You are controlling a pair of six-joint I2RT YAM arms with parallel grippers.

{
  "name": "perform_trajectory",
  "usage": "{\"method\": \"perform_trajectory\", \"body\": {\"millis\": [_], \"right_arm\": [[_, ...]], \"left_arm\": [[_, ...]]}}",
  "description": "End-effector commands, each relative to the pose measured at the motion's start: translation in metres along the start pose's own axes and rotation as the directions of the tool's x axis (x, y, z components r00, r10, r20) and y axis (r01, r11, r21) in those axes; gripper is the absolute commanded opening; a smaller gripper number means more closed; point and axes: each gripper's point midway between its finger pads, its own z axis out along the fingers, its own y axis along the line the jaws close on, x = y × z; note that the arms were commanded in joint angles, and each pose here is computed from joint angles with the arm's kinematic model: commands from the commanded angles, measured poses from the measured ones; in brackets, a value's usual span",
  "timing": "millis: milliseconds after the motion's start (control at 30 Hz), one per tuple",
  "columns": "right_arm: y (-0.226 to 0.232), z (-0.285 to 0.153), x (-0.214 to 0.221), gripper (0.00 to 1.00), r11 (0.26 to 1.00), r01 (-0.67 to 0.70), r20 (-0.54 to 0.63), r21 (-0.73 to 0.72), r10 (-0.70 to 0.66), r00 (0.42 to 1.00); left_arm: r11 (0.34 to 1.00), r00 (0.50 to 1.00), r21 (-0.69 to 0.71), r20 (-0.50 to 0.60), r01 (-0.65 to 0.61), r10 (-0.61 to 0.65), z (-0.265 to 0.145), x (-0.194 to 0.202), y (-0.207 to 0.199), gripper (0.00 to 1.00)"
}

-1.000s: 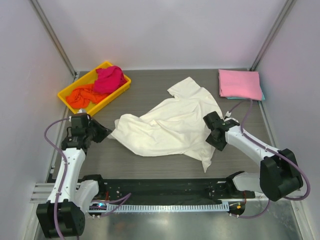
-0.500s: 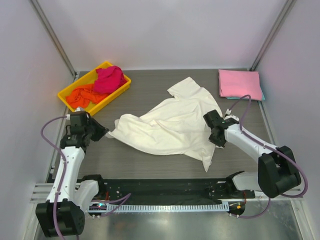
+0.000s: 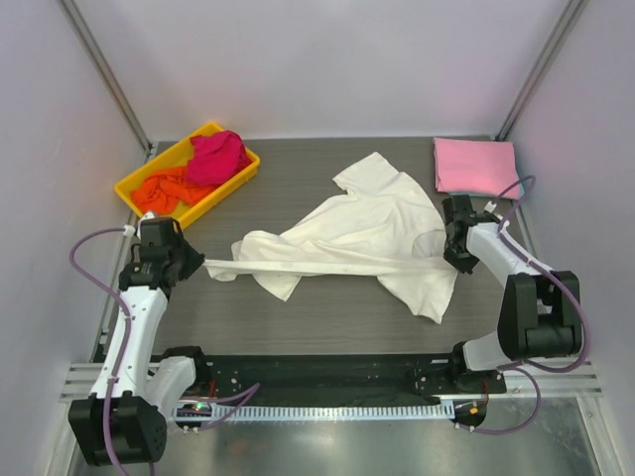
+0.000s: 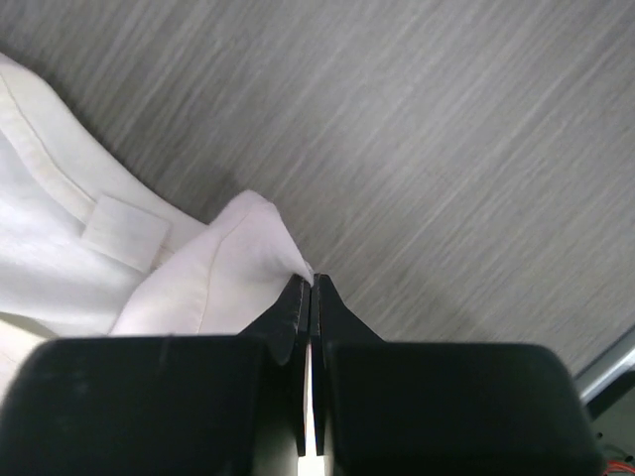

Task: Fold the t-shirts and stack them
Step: Flatten the tshirt out

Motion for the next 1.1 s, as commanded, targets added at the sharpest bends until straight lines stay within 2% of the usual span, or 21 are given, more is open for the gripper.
{"method": "perform_trajectory", "body": {"millis": [0, 167, 233, 367, 400, 533, 633, 700, 800, 967, 1067], "right_arm": [[0.004, 0.005, -0.035, 0.01, 1.000, 0.010, 0.077, 0.026, -0.012, 0.997], [0.012, 0.008, -0.052, 0.01, 1.000, 0.017, 0.076, 0.011, -0.017, 0.997], [0.026, 0.006, -0.056, 0.04, 0.998, 0.039, 0.067, -0.047, -0.036, 0.997], [0.055, 0.003, -0.062, 0.18, 0.986, 0.088, 0.032, -0.138, -0.084, 0.996], [0.060, 0.001, -0.067, 0.26, 0.986, 0.083, 0.025, -0.145, -0.080, 0.996], [0.049, -0.011, -0.065, 0.39, 0.993, 0.064, -0.018, -0.103, -0.067, 0.998], [0.039, -0.030, -0.055, 0.40, 0.991, 0.027, -0.057, -0.128, -0.034, 0.998], [0.039, -0.041, -0.037, 0.40, 0.981, -0.002, -0.109, -0.193, -0.019, 0.994], [0.032, -0.064, -0.026, 0.40, 0.962, -0.053, -0.109, -0.267, 0.025, 0.994], [0.037, -0.092, 0.023, 0.40, 0.927, -0.054, -0.164, -0.370, -0.008, 0.986], [0.042, -0.097, 0.055, 0.40, 0.922, -0.054, -0.221, -0.384, -0.035, 0.975]], "left_arm": [[0.998, 0.990, -0.070, 0.143, -0.008, 0.018, -0.006, -0.040, 0.003, 0.00], [0.994, 0.984, -0.104, 0.173, -0.029, 0.047, -0.010, -0.052, 0.005, 0.00], [0.996, 0.986, -0.088, 0.161, -0.035, 0.048, -0.008, -0.049, 0.003, 0.00], [0.999, 0.994, 0.023, 0.110, -0.031, 0.028, 0.000, -0.032, -0.012, 0.00], [0.999, 0.995, 0.040, 0.102, -0.029, 0.025, 0.000, -0.030, -0.014, 0.00], [0.997, 0.999, 0.075, 0.043, -0.022, 0.019, 0.007, -0.018, -0.020, 0.00], [0.989, 1.000, 0.145, -0.026, -0.011, 0.015, 0.007, -0.007, -0.033, 0.00], [0.984, 0.999, 0.177, -0.036, -0.006, 0.012, 0.009, -0.004, -0.038, 0.00], [0.980, 0.999, 0.197, -0.038, -0.009, 0.017, 0.009, -0.003, -0.041, 0.00], [0.968, 0.998, 0.250, -0.053, -0.009, 0.023, 0.006, 0.001, -0.048, 0.00], [0.964, 0.999, 0.266, -0.046, -0.016, 0.029, 0.002, 0.000, -0.051, 0.00]]}}
